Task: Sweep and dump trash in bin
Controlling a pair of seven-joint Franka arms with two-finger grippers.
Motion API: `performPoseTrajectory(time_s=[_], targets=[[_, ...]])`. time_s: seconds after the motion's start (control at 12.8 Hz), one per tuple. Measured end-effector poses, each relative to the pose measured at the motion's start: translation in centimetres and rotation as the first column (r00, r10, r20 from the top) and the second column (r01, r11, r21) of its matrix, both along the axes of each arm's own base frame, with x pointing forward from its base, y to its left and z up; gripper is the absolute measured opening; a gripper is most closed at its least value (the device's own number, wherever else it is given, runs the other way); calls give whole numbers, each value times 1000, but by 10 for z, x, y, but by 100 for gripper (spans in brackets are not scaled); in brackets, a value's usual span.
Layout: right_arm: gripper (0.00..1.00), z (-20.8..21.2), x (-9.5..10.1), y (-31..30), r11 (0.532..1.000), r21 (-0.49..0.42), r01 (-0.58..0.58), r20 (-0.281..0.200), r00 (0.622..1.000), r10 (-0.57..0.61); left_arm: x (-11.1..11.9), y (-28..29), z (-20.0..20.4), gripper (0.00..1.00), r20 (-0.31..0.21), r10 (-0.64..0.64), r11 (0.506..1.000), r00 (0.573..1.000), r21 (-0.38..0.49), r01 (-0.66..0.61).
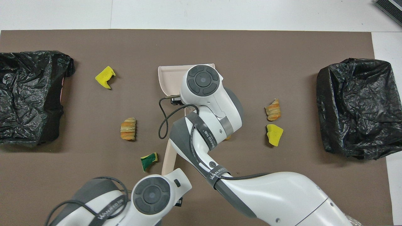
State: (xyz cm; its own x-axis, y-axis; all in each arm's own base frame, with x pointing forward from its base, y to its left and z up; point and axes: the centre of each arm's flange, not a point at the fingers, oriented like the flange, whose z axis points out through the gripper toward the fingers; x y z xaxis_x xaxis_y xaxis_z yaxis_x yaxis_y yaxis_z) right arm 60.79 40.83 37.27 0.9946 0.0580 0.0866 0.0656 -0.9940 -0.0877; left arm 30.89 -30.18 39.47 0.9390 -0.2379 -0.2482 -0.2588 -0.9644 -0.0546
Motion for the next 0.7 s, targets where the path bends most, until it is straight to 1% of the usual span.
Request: performPoseTrajectory(time_s=[0.24,0.31,0.55,0.7], targets=[[63,-6,-6,5,1000,-12,-14,-8,1000,14,52,77,25,26,3,-31,999,1000,-28,31],[63,-7,-9,7,1000,-14,-13,-12,1000,13,71,102,31,26,13,-33,999,999,-32,33],[64,-11,-24,15,999,-33,-6,-29,1000,5,128,148,48,26,70,-87,996,994,20,86],[63,-15,-40,19,998,-58,-17,-44,999,14,176,172,59,26,93,-127,992,987,25,126]])
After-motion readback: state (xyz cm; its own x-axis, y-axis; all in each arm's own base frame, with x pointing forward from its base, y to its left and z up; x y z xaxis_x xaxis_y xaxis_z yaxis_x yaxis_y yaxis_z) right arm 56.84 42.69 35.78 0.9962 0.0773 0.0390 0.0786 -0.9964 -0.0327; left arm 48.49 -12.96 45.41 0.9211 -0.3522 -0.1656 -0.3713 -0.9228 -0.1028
